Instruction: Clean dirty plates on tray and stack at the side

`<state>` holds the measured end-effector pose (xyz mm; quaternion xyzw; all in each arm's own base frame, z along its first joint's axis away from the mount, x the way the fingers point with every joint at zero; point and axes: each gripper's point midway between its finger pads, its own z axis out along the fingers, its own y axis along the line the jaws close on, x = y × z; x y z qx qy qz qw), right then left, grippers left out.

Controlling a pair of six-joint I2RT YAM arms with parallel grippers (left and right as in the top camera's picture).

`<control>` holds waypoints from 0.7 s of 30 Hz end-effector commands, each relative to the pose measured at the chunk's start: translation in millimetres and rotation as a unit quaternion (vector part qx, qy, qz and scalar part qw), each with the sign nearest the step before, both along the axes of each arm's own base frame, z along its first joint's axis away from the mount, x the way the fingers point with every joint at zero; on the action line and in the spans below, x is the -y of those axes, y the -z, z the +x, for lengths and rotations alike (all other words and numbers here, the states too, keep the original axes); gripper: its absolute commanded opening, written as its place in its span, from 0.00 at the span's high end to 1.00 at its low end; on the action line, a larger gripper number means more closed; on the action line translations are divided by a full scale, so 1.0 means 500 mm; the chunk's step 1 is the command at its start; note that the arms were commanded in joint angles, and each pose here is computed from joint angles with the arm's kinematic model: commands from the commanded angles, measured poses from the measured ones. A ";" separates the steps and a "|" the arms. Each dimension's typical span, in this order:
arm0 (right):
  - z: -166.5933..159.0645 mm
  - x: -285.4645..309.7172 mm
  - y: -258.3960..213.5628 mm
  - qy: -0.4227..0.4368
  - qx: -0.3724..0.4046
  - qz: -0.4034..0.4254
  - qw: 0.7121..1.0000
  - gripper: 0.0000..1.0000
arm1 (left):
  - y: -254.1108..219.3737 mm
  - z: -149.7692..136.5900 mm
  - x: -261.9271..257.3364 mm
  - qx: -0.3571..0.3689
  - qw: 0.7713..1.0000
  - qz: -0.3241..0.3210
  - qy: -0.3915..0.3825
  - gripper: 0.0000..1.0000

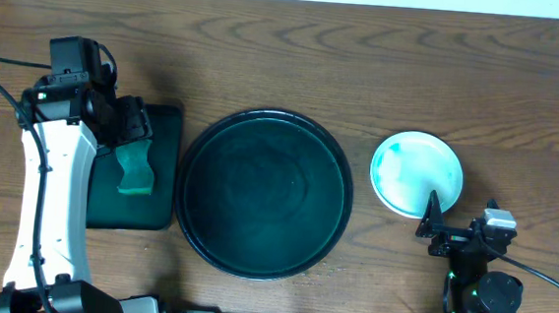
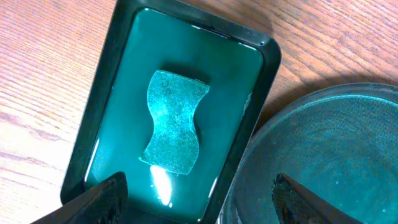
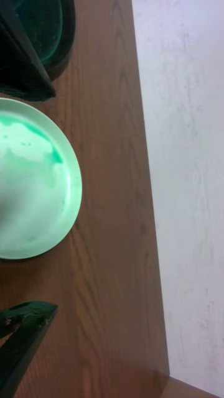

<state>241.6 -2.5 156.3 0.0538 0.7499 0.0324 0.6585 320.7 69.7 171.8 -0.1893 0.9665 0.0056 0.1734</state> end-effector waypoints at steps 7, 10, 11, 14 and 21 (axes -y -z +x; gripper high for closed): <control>0.000 0.000 0.004 0.001 0.001 0.008 1.000 0.01 | -0.006 0.003 0.000 0.003 1.000 0.001 0.000 0.25; 0.000 0.000 0.004 0.001 0.001 0.008 1.000 0.01 | -0.006 0.003 0.000 0.003 1.000 0.001 0.000 0.25; 0.000 0.000 0.004 0.001 0.001 0.008 1.000 0.01 | -0.006 0.003 0.000 0.003 1.000 0.001 0.000 0.25; 0.000 0.000 0.004 0.001 0.001 0.008 1.000 0.01 | -0.006 0.003 0.000 0.003 1.000 0.001 0.000 0.25; 0.000 0.000 0.004 0.001 0.000 0.008 1.000 0.01 | -0.006 0.001 -0.006 0.002 1.000 0.008 -0.003 0.25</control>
